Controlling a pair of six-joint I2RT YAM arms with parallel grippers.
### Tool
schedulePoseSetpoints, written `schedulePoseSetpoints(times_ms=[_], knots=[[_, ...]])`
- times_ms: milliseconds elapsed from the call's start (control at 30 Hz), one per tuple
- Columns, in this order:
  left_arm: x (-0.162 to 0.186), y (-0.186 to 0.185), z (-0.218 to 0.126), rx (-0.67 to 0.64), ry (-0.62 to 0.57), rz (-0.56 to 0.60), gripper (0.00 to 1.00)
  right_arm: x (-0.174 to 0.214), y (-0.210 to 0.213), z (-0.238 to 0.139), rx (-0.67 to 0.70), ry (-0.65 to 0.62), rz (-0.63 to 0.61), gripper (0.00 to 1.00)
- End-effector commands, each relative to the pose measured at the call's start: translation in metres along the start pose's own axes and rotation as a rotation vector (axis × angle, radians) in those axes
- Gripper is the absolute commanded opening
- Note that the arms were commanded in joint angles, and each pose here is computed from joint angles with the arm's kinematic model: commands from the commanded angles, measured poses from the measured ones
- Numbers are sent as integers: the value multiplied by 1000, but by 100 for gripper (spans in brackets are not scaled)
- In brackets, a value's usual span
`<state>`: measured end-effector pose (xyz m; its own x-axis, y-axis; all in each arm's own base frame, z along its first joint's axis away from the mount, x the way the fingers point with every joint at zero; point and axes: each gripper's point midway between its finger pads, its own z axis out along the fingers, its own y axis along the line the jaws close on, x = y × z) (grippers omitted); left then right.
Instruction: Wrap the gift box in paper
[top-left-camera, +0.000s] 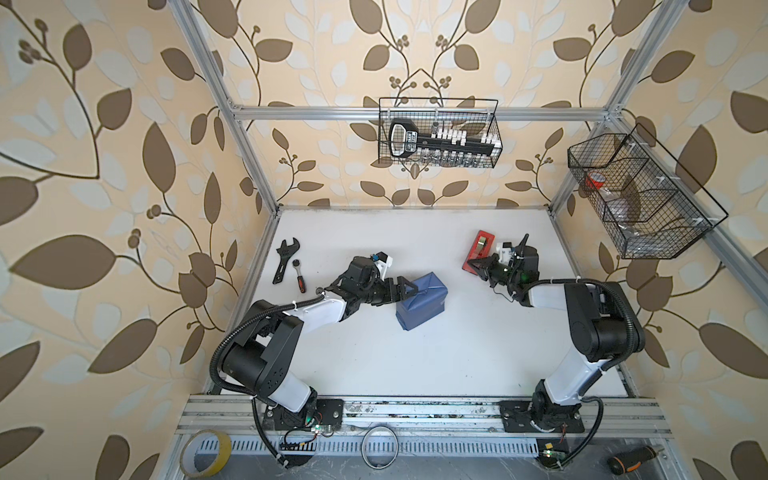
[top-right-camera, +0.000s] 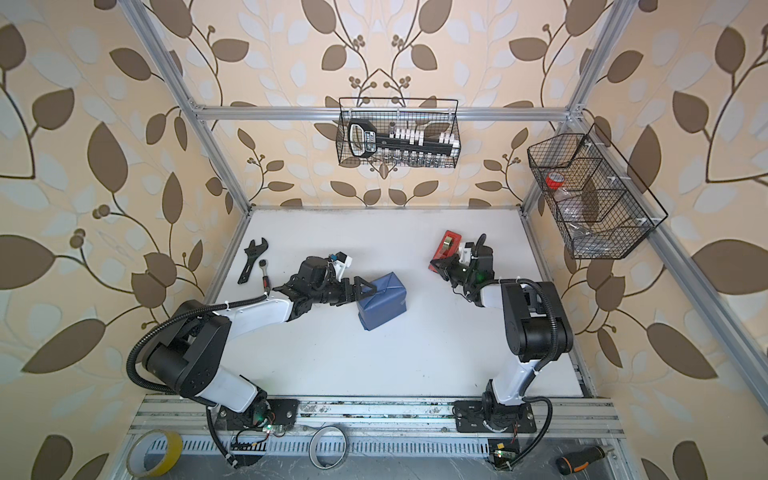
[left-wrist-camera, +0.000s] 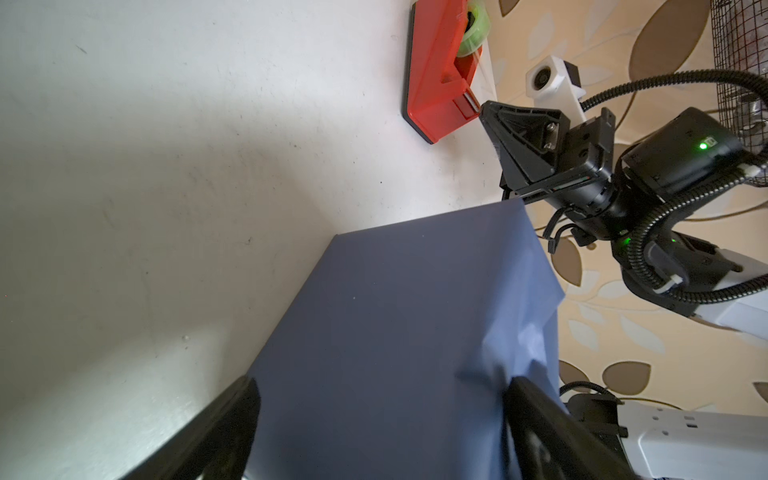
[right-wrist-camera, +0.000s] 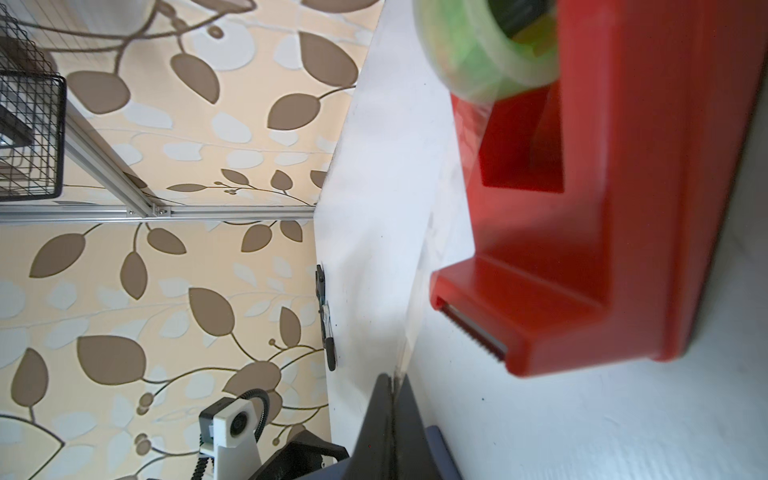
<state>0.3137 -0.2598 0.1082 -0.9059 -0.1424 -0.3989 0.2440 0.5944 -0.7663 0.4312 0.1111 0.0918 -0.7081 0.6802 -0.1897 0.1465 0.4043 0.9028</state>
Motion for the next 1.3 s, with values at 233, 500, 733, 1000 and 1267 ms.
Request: schedulePoseSetpoints(times_ms=[233, 500, 733, 1000, 1267], knots=[[50, 46, 5, -174, 146, -63, 93, 9, -60, 15, 121, 20, 21, 0], [50, 47, 6, -174, 148, -63, 93, 7, -99, 13, 252, 0, 16, 0], [50, 47, 6, -176, 149, -63, 93, 4, -82, 6, 241, -1, -41, 0], [51, 48, 6, -180, 151, -61, 93, 33, 27, -35, 77, 49, -332, 0], [51, 49, 6, -189, 155, -55, 93, 136, 128, -54, -196, 263, -680, 0]])
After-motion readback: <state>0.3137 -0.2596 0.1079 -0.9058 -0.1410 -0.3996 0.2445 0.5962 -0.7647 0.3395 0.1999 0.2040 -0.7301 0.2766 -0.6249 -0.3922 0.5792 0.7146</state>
